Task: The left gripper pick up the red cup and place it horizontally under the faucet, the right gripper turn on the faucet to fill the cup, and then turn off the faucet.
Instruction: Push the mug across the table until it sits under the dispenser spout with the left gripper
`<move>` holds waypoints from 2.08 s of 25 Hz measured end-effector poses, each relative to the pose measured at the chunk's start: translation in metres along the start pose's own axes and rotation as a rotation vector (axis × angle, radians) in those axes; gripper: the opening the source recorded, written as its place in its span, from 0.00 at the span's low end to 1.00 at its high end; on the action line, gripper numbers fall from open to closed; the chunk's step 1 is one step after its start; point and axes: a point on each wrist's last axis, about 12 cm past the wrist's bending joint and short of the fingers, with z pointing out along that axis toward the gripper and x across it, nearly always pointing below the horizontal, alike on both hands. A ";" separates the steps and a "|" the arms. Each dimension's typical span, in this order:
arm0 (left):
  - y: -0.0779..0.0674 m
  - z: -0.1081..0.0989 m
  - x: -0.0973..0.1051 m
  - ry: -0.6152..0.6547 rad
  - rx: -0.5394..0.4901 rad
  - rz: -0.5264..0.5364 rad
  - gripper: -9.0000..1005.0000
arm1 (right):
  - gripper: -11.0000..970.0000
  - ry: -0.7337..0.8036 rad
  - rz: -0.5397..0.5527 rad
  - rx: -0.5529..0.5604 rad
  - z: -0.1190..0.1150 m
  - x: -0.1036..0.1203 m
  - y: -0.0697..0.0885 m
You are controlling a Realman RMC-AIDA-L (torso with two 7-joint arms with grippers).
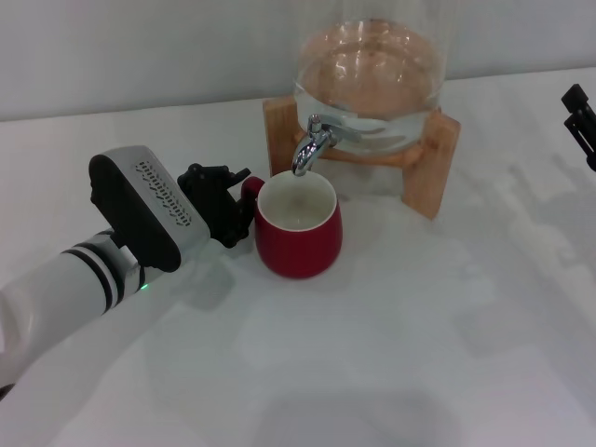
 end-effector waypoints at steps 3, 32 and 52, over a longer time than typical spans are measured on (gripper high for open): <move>0.000 0.000 0.000 0.000 -0.001 -0.002 0.27 | 0.75 -0.001 -0.001 -0.001 0.000 0.000 0.000; -0.002 0.003 -0.002 0.027 0.002 -0.008 0.56 | 0.75 -0.006 0.000 -0.003 0.002 -0.001 0.000; -0.004 -0.004 -0.001 -0.009 -0.070 -0.042 0.61 | 0.75 -0.017 -0.002 -0.007 0.000 -0.003 -0.001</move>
